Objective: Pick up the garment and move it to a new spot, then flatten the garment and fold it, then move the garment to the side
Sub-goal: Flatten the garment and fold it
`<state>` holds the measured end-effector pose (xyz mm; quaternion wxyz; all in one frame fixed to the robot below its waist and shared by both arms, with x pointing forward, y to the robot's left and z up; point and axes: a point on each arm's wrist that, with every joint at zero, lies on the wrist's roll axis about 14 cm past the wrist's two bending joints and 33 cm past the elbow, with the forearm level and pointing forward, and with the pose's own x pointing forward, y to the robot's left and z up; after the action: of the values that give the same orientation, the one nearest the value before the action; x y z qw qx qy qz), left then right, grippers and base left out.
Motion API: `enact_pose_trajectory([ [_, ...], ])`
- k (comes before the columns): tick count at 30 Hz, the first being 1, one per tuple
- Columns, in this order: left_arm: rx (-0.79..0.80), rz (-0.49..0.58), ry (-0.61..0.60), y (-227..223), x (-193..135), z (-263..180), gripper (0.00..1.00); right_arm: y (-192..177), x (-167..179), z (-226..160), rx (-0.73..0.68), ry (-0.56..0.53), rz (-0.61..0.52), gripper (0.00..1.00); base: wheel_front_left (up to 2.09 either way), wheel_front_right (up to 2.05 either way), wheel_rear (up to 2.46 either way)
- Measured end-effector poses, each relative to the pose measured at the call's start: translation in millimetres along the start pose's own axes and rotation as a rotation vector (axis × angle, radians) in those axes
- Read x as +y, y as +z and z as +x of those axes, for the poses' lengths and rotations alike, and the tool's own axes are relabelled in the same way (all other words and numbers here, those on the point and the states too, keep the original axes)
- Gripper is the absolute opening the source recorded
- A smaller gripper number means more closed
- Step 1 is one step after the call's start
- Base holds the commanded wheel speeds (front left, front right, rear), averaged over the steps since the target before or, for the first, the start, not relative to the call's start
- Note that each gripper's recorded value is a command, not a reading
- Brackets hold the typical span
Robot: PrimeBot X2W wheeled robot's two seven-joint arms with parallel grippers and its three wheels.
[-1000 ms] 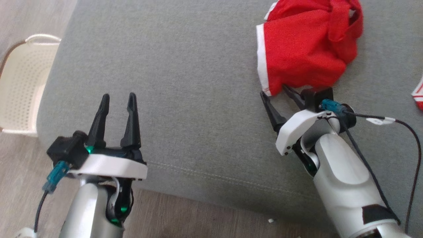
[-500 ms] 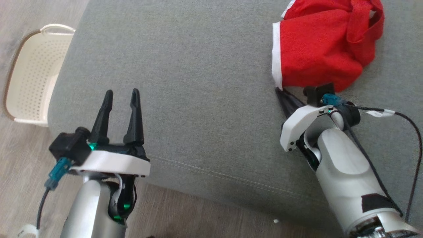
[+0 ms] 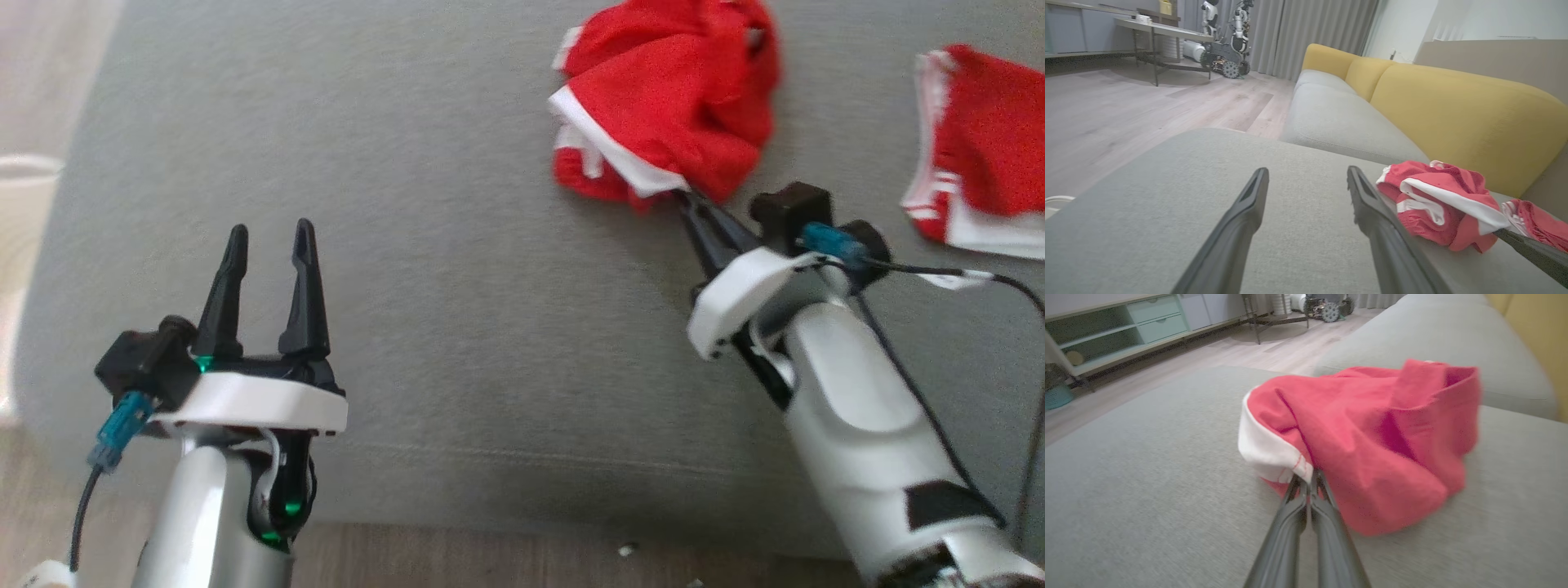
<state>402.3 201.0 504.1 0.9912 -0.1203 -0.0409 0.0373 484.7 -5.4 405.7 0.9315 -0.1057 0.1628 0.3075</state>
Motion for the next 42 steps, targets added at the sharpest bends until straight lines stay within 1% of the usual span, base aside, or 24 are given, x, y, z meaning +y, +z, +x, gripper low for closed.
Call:
enact_pose_trajectory([
  [2,0.0,-0.011,-0.029,-1,-10,5,1.0,-1,-18,-14,-0.003,-0.045,-0.006,0.0,0.0,0.0,0.0],
  [5,0.005,-0.021,-0.085,-5,-28,11,1.0,-12,-48,-41,0.022,-0.123,-0.011,0.0,0.0,0.0,0.0],
  [8,0.013,-0.032,-0.131,-10,-45,17,1.0,-16,-73,-67,0.026,-0.201,0.005,0.0,0.0,0.0,0.0],
  [13,0.037,-0.038,-0.216,-21,-73,24,1.0,-17,-100,-99,0.017,-0.301,0.046,0.0,0.0,0.0,0.0],
  [16,0.065,-0.036,-0.256,-33,-85,28,1.0,-30,-111,-116,0.051,-0.349,0.053,0.0,0.0,0.0,0.0],
  [21,0.117,-0.029,-0.334,-55,-108,37,1.0,-63,-117,-135,0.143,-0.398,0.089,0.0,0.0,0.0,0.0],
  [25,0.169,-0.042,-0.399,-75,-128,45,1.0,-71,-119,-139,0.158,-0.417,0.106,0.0,0.0,0.0,0.0],
  [29,0.28,-0.06,-0.479,-108,-153,41,1.0,-80,-117,-141,0.178,-0.424,0.119,0.0,0.0,0.0,0.0],
  [31,0.322,-0.073,-0.501,-119,-161,41,1.0,-83,-118,-143,0.188,-0.43,0.121,0.0,0.0,0.0,0.0],
  [33,0.356,-0.072,-0.52,-128,-165,48,1.0,-87,-119,-144,0.195,-0.436,0.126,0.0,0.0,0.0,0.0],
  [37,0.39,-0.052,-0.521,-136,-163,62,1.0,-86,-122,-143,0.188,-0.444,0.13,0.0,0.0,0.0,0.0],
  [42,0.432,-0.029,-0.565,-145,-173,62,1.0,-88,-124,-143,0.187,-0.45,0.134,0.0,0.0,0.0,0.0],
])
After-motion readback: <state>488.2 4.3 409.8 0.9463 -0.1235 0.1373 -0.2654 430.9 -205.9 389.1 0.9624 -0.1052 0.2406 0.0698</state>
